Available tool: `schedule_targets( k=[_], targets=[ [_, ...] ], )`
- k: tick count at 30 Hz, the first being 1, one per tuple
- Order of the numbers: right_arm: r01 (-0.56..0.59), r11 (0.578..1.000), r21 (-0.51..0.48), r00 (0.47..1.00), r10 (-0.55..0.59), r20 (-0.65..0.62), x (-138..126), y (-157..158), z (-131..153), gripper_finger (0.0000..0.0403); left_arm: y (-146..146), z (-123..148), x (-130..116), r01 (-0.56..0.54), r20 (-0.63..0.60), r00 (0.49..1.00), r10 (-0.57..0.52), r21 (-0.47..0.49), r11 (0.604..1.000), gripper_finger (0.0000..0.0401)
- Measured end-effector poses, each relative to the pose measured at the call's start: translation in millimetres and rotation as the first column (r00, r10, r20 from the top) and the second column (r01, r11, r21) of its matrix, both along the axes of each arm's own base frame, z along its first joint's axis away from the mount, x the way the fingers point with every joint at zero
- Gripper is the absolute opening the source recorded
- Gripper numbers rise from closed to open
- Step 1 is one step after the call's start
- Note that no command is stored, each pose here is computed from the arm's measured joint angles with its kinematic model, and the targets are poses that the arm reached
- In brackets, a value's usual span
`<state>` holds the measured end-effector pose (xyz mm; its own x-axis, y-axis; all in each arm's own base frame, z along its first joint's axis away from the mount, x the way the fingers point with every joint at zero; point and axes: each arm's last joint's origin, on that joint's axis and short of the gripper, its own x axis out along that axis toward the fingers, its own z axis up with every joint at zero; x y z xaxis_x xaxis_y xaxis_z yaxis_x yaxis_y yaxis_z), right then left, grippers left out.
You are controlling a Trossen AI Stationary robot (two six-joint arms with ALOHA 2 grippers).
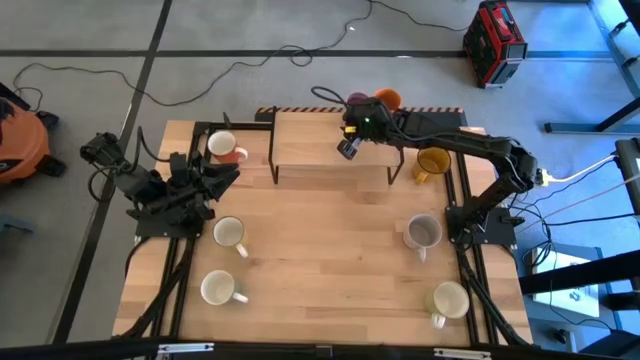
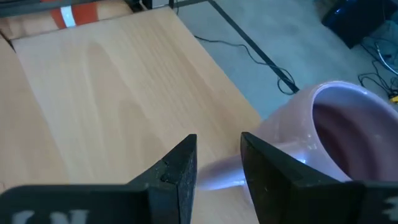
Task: Place coffee mugs
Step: Put the violet mug on the shelf
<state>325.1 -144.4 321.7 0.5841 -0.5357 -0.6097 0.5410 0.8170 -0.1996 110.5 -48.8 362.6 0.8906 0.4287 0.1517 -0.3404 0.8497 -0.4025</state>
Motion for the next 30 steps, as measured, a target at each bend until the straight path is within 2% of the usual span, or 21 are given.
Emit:
schedule_targets(
  k=[10,26,30],
  targets=[
    [0.012,0.999,-0.033,0.998,-0.013,-0.057,-3,-4,-3,0.0122,0,0,0,0.0,0.0,1.0,0.0,0.0,1.0,0.0114],
    [-0.015,1.0,-0.014,0.999,0.014,-0.038,-2,-3,-2,0.0122,0,0,0,0.0,0.0,1.0,0.0,0.0,1.0,0.0114],
    [-0.037,0.999,-0.007,0.999,0.037,-0.006,-1,-3,8,0.0122,0,0,0,0.0,0.0,1.0,0.0,0.0,1.0,0.0114]
  ],
)
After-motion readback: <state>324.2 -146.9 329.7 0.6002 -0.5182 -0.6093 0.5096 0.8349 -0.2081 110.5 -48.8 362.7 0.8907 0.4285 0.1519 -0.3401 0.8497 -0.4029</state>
